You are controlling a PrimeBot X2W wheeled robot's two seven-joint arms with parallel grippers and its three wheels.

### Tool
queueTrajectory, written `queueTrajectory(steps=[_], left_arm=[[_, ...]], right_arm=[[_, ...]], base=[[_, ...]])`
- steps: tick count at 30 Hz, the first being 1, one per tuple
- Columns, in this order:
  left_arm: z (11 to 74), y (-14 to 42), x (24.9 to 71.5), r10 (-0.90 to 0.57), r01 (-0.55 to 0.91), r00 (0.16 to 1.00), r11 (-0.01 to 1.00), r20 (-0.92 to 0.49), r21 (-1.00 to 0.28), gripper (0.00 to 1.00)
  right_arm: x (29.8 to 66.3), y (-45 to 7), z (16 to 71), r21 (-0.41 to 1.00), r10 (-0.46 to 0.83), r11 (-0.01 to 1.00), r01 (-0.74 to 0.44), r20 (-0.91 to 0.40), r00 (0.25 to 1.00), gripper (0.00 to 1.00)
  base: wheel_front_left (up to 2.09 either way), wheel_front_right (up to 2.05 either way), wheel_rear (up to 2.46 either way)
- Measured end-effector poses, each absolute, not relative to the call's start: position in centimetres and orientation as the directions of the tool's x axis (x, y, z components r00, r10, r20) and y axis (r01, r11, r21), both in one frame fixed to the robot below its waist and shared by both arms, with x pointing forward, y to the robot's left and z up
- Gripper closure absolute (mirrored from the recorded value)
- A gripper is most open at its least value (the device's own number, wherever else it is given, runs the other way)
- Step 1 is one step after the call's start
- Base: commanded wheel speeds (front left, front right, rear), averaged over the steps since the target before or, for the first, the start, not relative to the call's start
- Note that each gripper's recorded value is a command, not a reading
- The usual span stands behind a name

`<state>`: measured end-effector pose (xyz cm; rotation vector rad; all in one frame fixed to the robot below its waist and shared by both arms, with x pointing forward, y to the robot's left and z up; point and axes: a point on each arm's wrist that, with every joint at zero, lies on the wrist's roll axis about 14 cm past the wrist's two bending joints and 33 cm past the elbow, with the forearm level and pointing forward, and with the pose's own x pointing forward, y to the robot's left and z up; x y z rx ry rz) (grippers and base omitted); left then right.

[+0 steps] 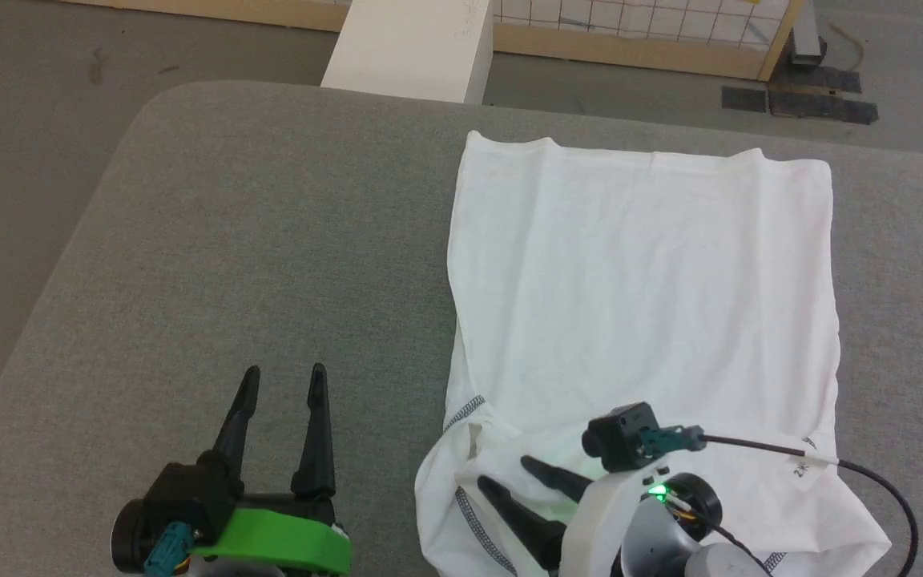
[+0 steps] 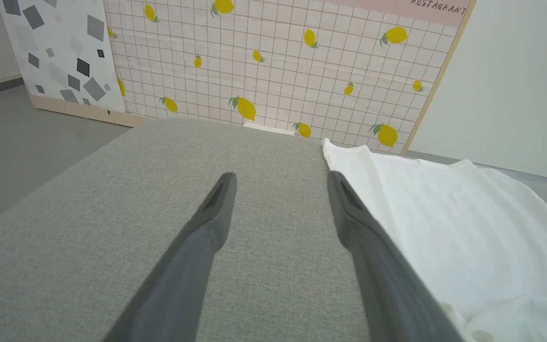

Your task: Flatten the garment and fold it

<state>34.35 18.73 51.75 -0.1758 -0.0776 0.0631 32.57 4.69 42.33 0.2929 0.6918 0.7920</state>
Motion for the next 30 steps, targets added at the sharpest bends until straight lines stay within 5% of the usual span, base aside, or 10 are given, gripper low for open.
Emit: queueTrajectory(steps=[9,18,30], left_arm=[[52.5,17.6,34.8,0.021,-0.004,0.995,0.985,0.096,-0.174,0.00],[52.9,15.9,36.1,-0.044,0.062,0.993,0.984,0.106,-0.165,0.00],[52.4,13.1,38.3,-0.134,0.150,0.986,0.975,0.101,-0.162,0.00]], right_arm=[[37.5,-0.3,47.7,0.449,0.623,0.758,-0.473,-0.282,0.730,0.00],[40.1,-10.1,54.5,0.406,0.348,0.861,-0.307,-0.031,0.937,0.00],[38.3,-20.7,55.3,0.177,-0.006,0.984,-0.010,0.088,0.996,0.00]], base=[[0.00,0.00,0.00],[0.00,0.00,0.00],[0.00,0.00,0.00]])
